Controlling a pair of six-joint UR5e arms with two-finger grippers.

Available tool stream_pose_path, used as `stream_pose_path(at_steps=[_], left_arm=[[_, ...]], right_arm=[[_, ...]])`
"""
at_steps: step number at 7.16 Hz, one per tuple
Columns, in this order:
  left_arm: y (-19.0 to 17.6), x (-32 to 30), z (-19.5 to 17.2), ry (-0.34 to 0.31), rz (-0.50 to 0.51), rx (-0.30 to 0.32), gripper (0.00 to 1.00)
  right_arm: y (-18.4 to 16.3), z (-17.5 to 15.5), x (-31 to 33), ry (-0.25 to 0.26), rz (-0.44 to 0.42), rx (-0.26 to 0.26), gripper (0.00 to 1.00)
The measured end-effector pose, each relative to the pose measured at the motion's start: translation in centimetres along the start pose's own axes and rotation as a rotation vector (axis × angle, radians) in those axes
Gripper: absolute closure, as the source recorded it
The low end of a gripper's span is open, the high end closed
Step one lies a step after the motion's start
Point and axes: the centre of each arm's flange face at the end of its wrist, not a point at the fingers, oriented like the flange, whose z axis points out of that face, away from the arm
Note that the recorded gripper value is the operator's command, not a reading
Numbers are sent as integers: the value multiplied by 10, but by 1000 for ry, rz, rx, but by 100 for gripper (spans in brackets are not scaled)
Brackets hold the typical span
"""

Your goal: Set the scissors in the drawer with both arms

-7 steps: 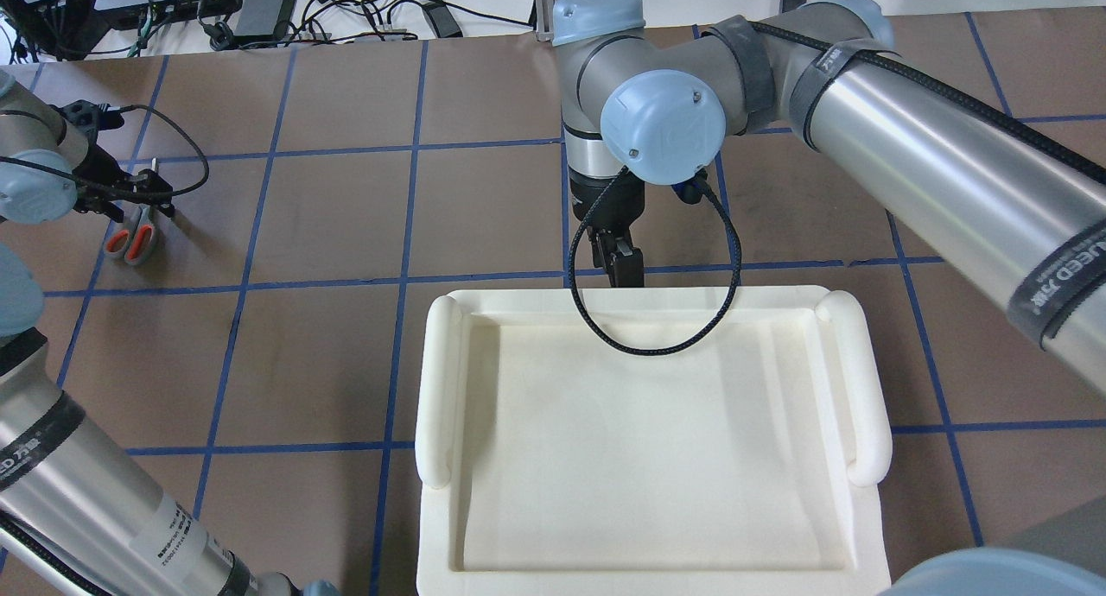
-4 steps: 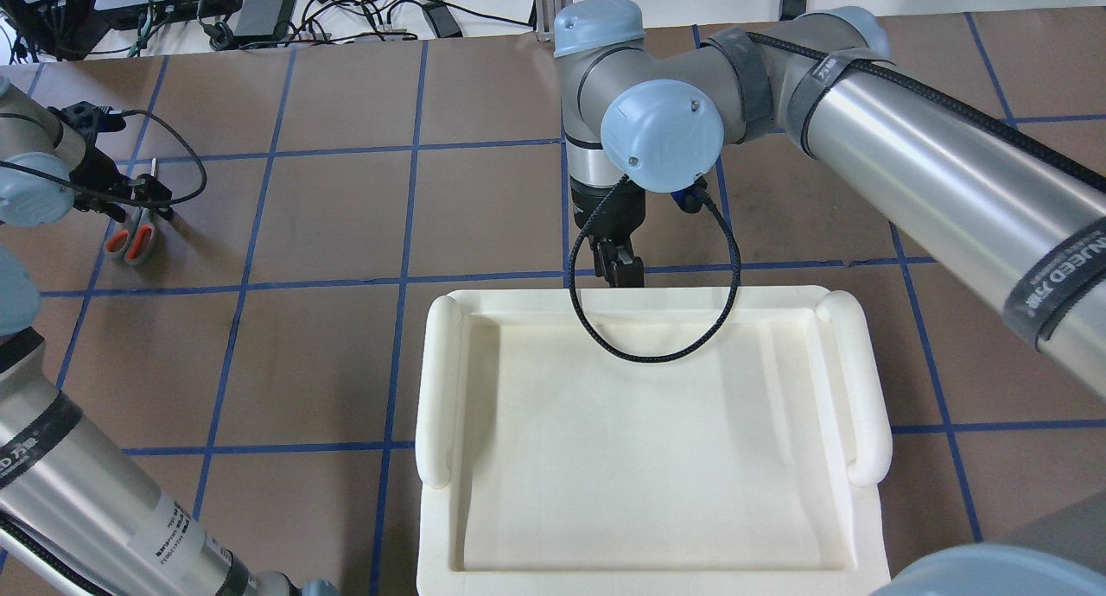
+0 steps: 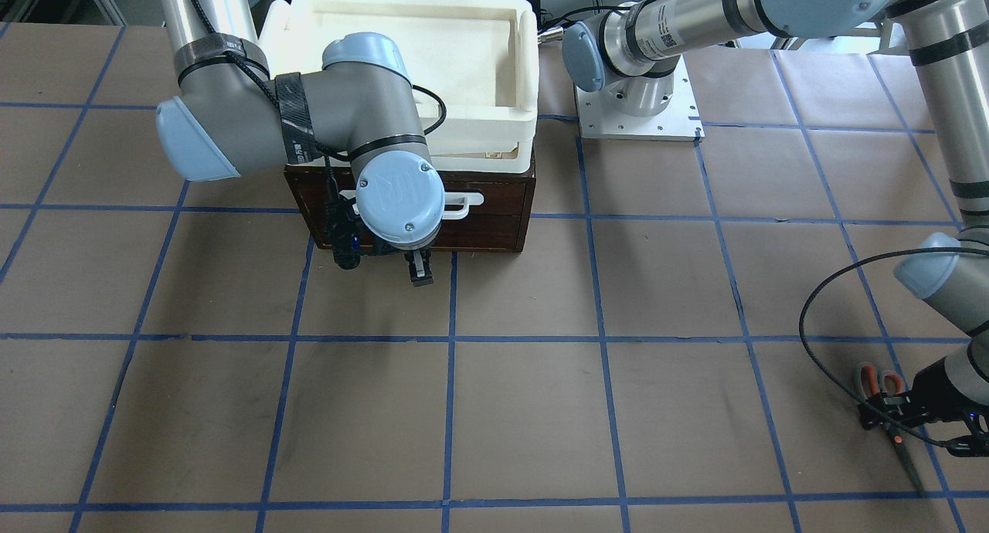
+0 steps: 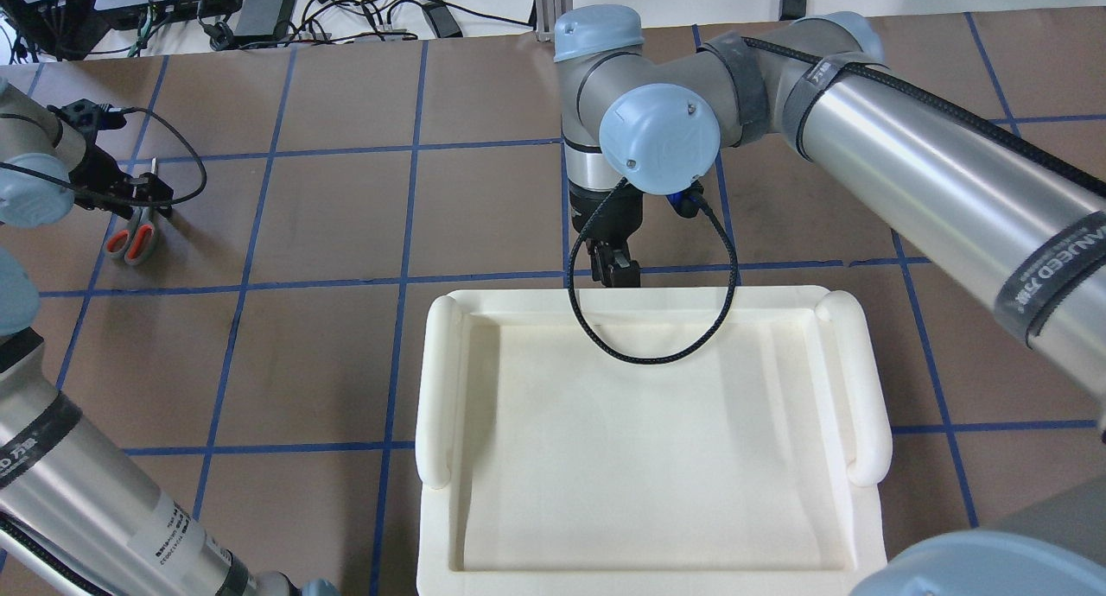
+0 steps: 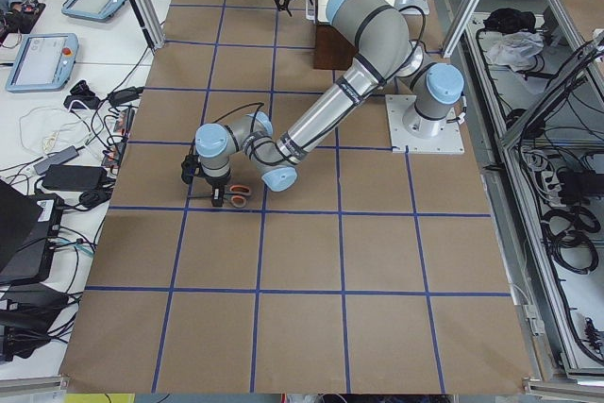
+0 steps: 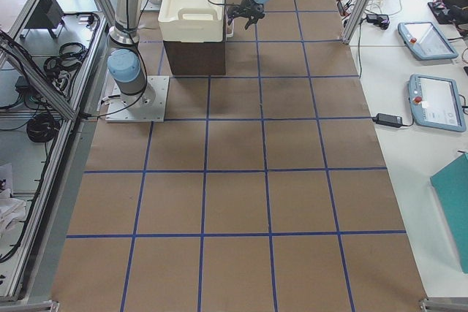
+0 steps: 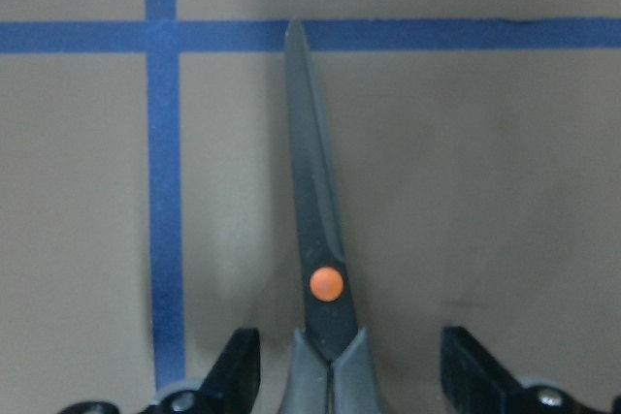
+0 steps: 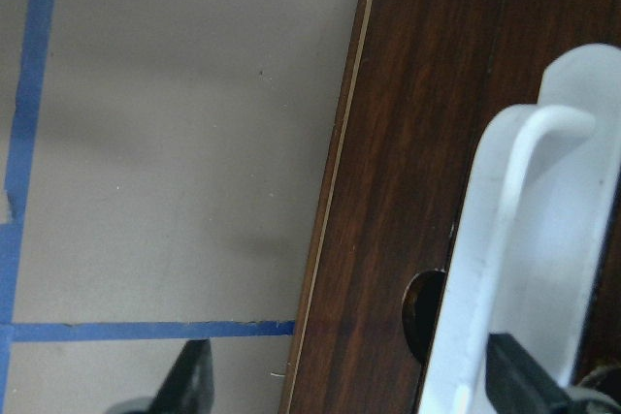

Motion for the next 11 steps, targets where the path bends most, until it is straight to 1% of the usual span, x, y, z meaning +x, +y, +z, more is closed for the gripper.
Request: stream_pose_path(at_steps=[1,2,5,7,8,9,10,11], left_arm=[[0,0,-3,-4,1,4,84],[-1,0,-5,-6,1,7,90],[0,0,-6,-9,1,5,92],[-1,1,-20,-18,3,19,92],[-2,6,-41,-25,12,34,92],[-2,16,-70,-26,26,42,92],[-1,34,-106,-21,63,42,92],[1,59,-146,-20,143,43,92]], right_arm=[[0,1,-1,2,0,0,0],[0,2,-1,4,0,0,0],[0,11,-6,17,0,1,0],[0,13,-7,17,-3,1,0],[0,12,-9,1,-9,1,0],[0,8,-12,-30,-16,0,0],[1,5,-14,-61,-23,-1,0],[1,1,-17,-88,-30,-2,0]])
